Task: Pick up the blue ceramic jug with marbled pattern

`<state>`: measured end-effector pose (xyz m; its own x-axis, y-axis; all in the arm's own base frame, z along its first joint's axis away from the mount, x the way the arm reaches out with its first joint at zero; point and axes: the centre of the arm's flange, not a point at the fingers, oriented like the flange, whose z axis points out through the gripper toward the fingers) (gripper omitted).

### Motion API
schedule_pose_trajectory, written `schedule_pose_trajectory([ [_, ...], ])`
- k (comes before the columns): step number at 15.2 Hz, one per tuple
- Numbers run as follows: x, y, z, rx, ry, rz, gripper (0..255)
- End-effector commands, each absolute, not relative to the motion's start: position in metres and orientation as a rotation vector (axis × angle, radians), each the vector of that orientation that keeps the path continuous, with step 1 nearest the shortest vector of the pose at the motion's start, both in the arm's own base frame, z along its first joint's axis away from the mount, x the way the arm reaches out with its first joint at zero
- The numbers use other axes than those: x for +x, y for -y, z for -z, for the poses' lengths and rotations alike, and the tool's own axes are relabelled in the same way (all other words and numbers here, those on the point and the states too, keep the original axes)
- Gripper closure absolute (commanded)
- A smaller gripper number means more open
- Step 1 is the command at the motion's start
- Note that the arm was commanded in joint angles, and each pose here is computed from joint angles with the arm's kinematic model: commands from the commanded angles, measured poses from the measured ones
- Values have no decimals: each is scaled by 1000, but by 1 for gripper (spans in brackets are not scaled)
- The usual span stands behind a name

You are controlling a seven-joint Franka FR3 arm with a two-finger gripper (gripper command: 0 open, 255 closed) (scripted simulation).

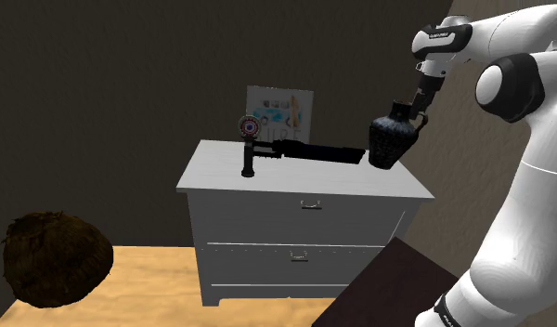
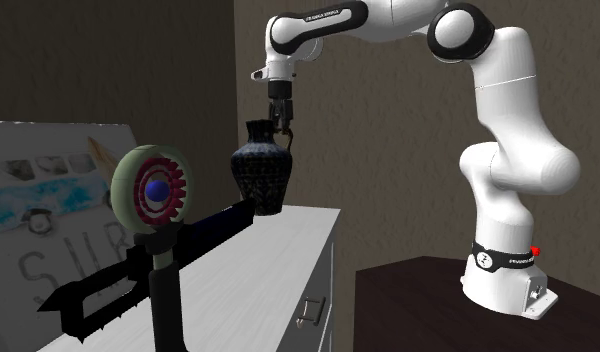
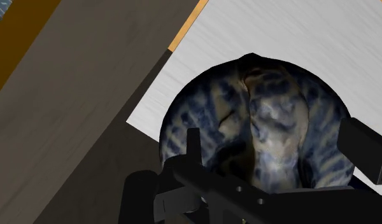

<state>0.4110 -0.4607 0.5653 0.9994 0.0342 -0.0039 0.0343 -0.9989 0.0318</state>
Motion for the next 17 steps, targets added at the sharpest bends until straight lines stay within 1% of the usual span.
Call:
schedule_pose_trajectory([
  [1, 412, 461, -562, 3109, -54, 4, 0],
  [2, 412, 460, -562, 3109, -54, 5, 255],
  [11, 412, 461, -562, 3109, -54, 4, 255],
  [17, 412, 461, -594, 3109, -54, 4, 255],
])
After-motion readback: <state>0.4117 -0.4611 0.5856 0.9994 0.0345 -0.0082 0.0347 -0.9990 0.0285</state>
